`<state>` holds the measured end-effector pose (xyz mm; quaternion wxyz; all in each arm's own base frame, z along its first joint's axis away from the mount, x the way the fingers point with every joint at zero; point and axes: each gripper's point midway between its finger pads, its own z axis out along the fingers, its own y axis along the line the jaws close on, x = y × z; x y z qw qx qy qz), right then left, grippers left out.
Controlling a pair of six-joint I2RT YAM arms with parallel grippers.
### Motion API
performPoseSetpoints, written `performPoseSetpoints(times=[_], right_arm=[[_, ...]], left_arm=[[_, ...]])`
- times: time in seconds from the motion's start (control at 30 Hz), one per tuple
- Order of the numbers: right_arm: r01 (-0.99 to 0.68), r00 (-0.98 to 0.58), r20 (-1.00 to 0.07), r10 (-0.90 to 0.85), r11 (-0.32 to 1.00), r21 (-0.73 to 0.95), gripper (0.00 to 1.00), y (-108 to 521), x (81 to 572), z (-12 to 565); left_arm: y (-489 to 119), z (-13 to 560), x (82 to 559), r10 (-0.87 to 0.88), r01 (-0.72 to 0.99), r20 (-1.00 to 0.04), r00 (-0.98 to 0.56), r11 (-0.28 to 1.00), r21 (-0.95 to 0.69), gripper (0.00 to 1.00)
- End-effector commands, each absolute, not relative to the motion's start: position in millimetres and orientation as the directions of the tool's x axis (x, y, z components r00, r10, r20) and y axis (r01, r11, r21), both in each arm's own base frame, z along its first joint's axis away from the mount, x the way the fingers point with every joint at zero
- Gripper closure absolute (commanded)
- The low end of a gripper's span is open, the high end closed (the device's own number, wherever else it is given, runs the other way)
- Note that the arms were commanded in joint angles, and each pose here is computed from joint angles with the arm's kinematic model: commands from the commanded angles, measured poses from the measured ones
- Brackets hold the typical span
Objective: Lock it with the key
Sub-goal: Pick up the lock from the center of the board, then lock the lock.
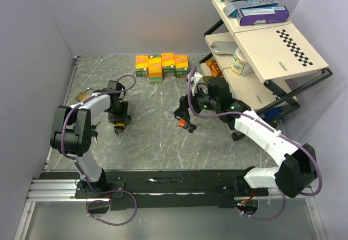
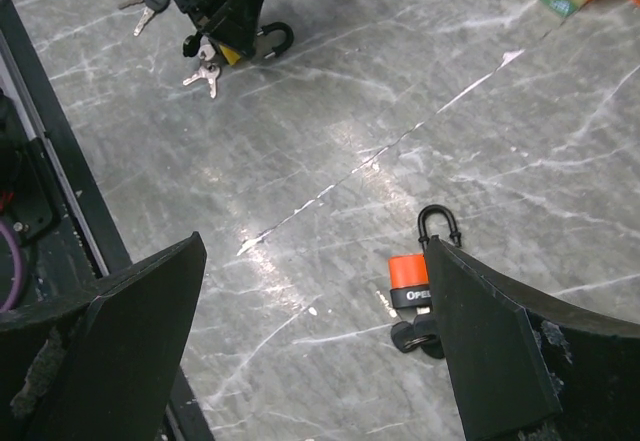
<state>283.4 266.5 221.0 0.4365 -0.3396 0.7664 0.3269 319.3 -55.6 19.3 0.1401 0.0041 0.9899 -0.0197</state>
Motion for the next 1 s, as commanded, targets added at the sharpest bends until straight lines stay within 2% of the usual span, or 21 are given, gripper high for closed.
performPoseSetpoints(times=[0.0, 0.07, 0.2, 0.33, 0.6, 0.83, 0.97], right_arm=[[-0.780, -0.399, -0.905, -0.150, 0.574, 0.249, 0.01, 277, 301, 249], [-0.774, -0.406, -0.908, -0.102, 0.566, 0.282, 0.01, 283, 305, 260], [-0.735, -0.400, -0.916, 0.041, 0.582, 0.347, 0.01, 293, 323, 284], [-0.717, -0.422, -0.898, 0.127, 0.559, 0.416, 0.01, 314, 338, 296], [-0.768, -0.375, -0.916, 0.146, 0.504, 0.395, 0.03, 352, 347, 321], [-0.766, -0.310, -0.934, 0.179, 0.534, 0.357, 0.07, 372, 353, 330], [-0.720, -0.281, -0.937, 0.206, 0.600, 0.348, 0.16, 373, 367, 332]], left_arm=[[-83, 73, 337, -0.125, -0.045, -0.396, -0.910, 0.977, -0.207, 0.99], [-106, 119, 352, -0.220, -0.035, -0.489, -0.844, 0.932, -0.360, 0.99], [-132, 188, 373, -0.392, -0.042, -0.561, -0.730, 0.844, -0.535, 0.99], [-161, 232, 387, -0.517, -0.057, -0.537, -0.667, 0.754, -0.654, 0.99], [-211, 320, 391, -0.605, 0.161, -0.545, -0.581, 0.571, -0.805, 0.99], [-220, 349, 387, -0.701, 0.156, -0.426, -0.571, 0.417, -0.895, 0.99], [-226, 366, 380, -0.713, 0.202, -0.423, -0.560, 0.378, -0.904, 0.99]])
